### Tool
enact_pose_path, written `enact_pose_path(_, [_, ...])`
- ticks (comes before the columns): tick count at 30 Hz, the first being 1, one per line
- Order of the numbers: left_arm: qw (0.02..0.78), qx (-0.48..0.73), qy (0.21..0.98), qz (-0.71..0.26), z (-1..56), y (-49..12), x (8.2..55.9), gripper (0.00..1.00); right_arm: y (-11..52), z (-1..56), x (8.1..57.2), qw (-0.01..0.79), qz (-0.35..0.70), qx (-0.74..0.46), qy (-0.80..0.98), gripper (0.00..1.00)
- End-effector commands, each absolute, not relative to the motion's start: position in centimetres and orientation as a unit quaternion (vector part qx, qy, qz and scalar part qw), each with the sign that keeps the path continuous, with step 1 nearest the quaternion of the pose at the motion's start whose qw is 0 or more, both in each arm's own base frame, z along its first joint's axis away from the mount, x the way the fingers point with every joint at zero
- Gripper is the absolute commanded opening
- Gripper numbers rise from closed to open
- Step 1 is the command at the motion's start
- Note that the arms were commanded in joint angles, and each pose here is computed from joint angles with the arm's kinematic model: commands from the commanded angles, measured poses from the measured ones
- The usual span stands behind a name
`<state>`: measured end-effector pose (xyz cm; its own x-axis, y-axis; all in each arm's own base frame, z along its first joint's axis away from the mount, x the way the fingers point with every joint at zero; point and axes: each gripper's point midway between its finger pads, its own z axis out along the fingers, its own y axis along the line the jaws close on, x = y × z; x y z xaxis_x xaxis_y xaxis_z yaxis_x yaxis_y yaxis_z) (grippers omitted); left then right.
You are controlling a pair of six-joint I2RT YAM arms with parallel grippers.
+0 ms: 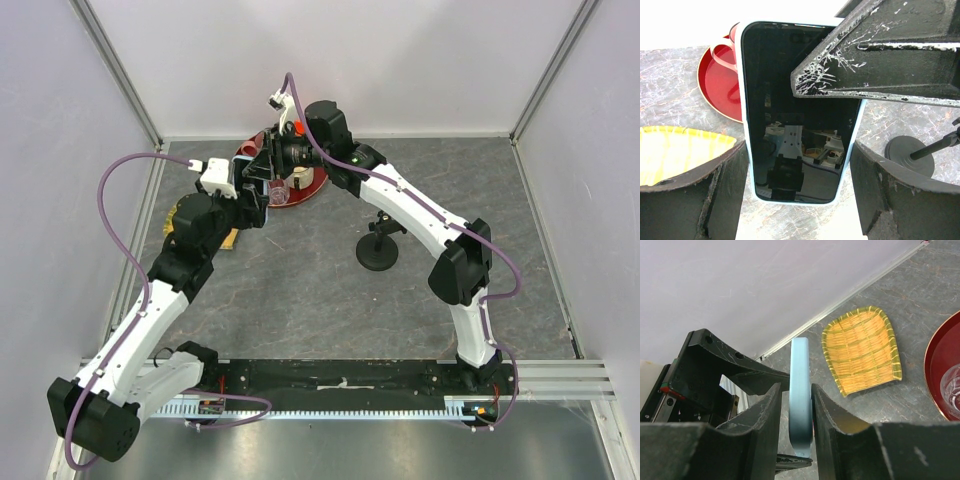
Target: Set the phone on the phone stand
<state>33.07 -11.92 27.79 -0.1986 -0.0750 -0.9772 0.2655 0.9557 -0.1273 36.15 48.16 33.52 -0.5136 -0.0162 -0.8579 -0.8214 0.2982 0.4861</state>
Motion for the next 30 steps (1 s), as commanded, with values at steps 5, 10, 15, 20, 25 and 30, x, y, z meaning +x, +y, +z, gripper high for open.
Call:
enact_pose_path(5, [0.688, 0.081, 0.708, -0.137, 32.0, -12.3, 33.2, 0.02, 49.0, 35.5, 35.7, 0.405, 0.536, -0.312, 0.671, 0.36])
enact_pose_path(10, [0.693, 0.091, 0.703, -0.130, 32.1, -12.4, 33.0, 0.02, 49.1, 35.1, 35.3, 0.397, 0.536, -0.326, 0.670, 0.34])
enact_pose_path(15, [0.700, 0.102, 0.695, -0.129, 32.2, -12.5, 32.8, 0.02, 49.1, 35.0, 35.0, 0.392, 0.537, -0.339, 0.666, 0.32])
enact_pose_path(20, [0.698, 0.105, 0.697, -0.127, 32.0, -12.6, 32.9, 0.02, 49.0, 35.1, 35.0, 0.395, 0.536, -0.340, 0.664, 0.04])
enact_pose_path(25, [0.679, 0.101, 0.714, -0.134, 31.7, -12.8, 33.0, 0.12, 46.5, 37.4, 36.8, 0.481, 0.469, -0.320, 0.668, 0.00])
enact_pose_path(30, [0.674, 0.122, 0.697, -0.211, 32.8, -14.9, 30.8, 0.65, 40.1, 39.4, 39.4, 0.585, 0.378, -0.235, 0.678, 0.00])
